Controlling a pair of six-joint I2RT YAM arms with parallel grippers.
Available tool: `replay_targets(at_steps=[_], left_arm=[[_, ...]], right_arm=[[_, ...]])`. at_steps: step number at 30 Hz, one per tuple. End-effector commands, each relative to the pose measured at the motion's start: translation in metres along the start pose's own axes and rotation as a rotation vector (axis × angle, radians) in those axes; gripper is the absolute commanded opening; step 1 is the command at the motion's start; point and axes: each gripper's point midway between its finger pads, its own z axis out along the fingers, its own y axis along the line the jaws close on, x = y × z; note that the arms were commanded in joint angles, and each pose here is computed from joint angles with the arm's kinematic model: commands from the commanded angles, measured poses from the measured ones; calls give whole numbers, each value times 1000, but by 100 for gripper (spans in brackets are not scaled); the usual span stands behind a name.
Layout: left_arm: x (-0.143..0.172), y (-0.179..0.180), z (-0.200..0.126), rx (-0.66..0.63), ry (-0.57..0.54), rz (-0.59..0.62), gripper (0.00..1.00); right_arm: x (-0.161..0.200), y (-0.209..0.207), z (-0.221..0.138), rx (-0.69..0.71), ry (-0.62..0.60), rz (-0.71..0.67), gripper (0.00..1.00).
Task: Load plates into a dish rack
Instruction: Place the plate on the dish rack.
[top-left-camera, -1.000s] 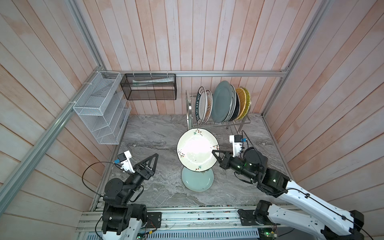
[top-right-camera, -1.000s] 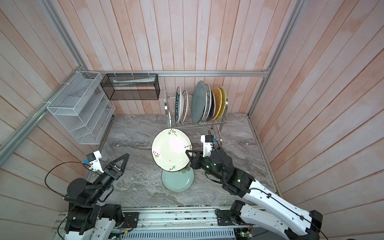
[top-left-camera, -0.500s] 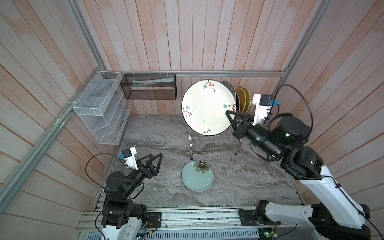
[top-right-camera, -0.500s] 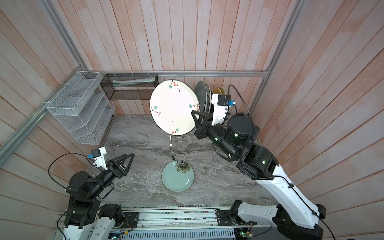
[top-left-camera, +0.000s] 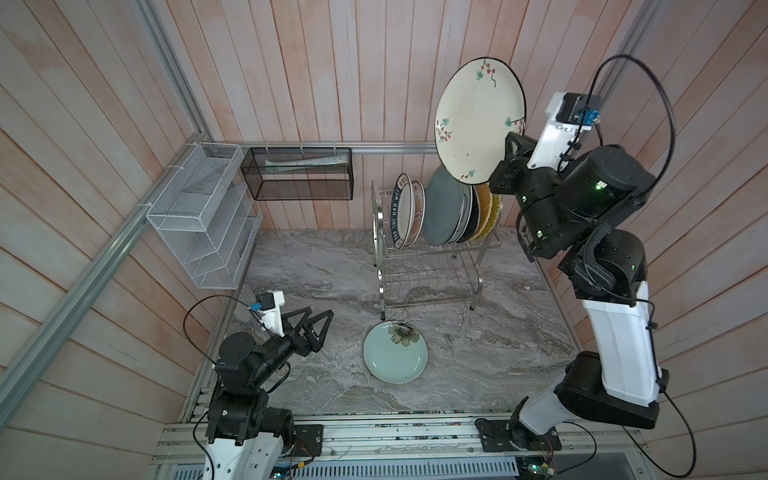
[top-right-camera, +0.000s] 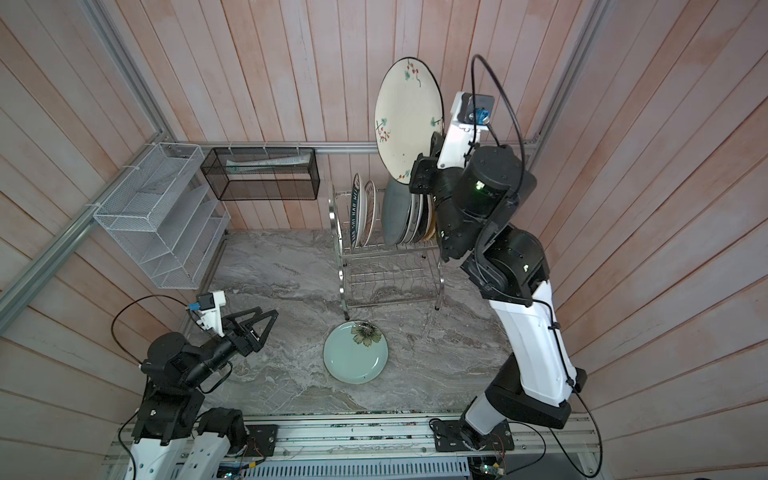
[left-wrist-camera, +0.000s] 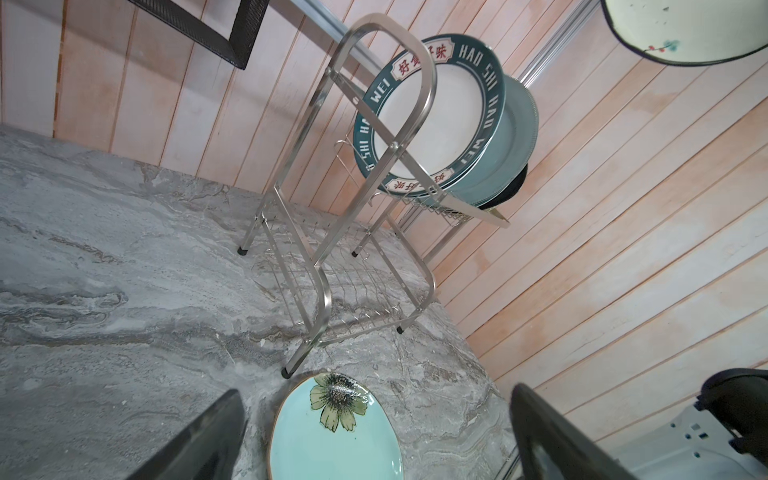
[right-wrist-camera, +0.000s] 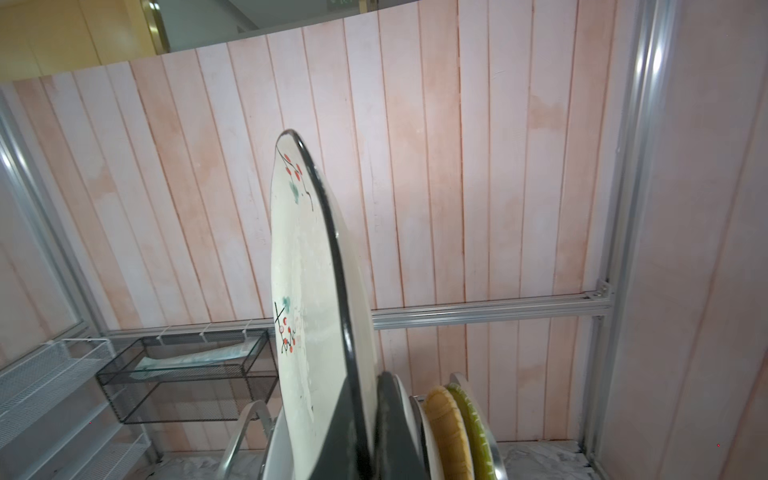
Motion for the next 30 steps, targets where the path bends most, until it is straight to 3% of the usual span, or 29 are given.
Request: replay_targets(at_steps=[1,12,30], left_arm=[[-14,-12,-1,23,-24,67,100],[-6,-3,-3,2,-28,79,100],[-7,-6,-4,15,-39,102,100]], right_arm=[[-13,-18,7,70,-43,-13,0],[54,-12,59,51,106,-16,0],[145,8,89,127,261,-63,0]])
